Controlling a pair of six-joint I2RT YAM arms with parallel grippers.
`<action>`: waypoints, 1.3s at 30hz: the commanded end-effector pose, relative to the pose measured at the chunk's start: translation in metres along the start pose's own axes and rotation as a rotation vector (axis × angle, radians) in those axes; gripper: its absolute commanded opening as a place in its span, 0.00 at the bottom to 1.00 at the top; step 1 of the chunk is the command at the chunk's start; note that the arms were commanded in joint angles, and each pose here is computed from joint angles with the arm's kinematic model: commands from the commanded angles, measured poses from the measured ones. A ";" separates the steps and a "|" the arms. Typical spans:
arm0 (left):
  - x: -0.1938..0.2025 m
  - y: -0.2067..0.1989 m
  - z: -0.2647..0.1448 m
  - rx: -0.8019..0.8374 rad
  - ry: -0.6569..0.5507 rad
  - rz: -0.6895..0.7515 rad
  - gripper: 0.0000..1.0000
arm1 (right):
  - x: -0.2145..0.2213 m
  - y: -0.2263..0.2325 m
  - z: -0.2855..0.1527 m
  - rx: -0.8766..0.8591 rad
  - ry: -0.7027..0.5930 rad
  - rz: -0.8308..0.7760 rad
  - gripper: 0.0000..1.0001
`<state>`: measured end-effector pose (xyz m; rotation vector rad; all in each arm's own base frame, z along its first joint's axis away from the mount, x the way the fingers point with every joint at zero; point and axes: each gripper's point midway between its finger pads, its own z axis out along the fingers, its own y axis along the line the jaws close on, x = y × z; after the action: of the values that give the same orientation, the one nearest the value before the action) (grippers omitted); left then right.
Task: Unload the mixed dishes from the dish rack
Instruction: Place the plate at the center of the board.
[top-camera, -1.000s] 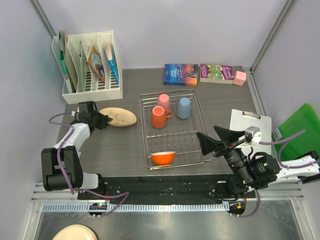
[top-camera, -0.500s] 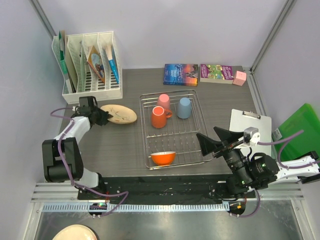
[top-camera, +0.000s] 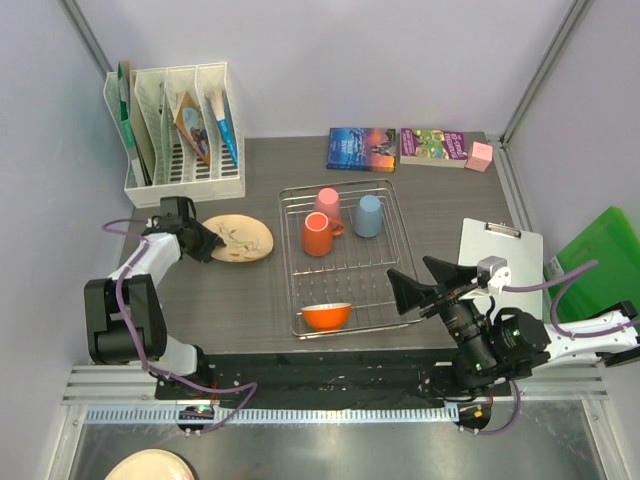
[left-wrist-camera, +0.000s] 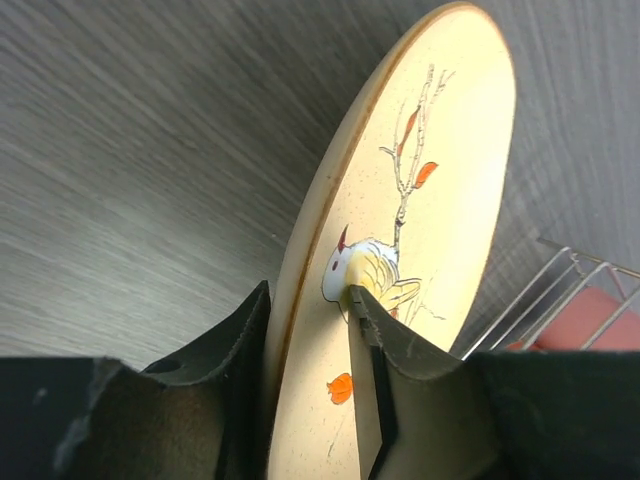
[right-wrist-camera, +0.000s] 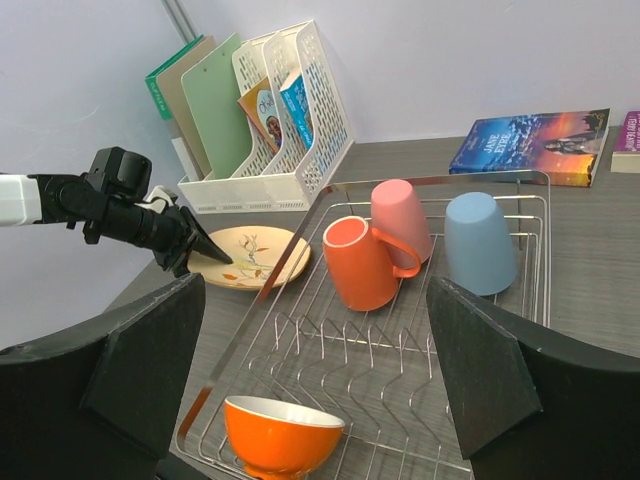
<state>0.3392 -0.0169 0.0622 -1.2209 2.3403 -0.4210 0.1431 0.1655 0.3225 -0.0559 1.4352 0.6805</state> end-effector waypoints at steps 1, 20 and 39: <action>0.027 0.049 -0.001 -0.175 0.100 0.032 0.37 | 0.000 0.001 0.001 0.019 0.004 0.035 0.96; 0.032 0.033 -0.053 -0.102 0.115 0.077 0.77 | 0.012 -0.009 -0.003 0.060 0.036 0.040 0.97; 0.073 -0.144 -0.174 0.399 -0.075 0.519 1.00 | -0.046 0.037 0.066 0.233 0.064 -0.261 1.00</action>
<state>0.2938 -0.1421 0.2408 -0.4926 2.3213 -0.6218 0.1781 0.1676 0.3765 0.0444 1.5129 0.3449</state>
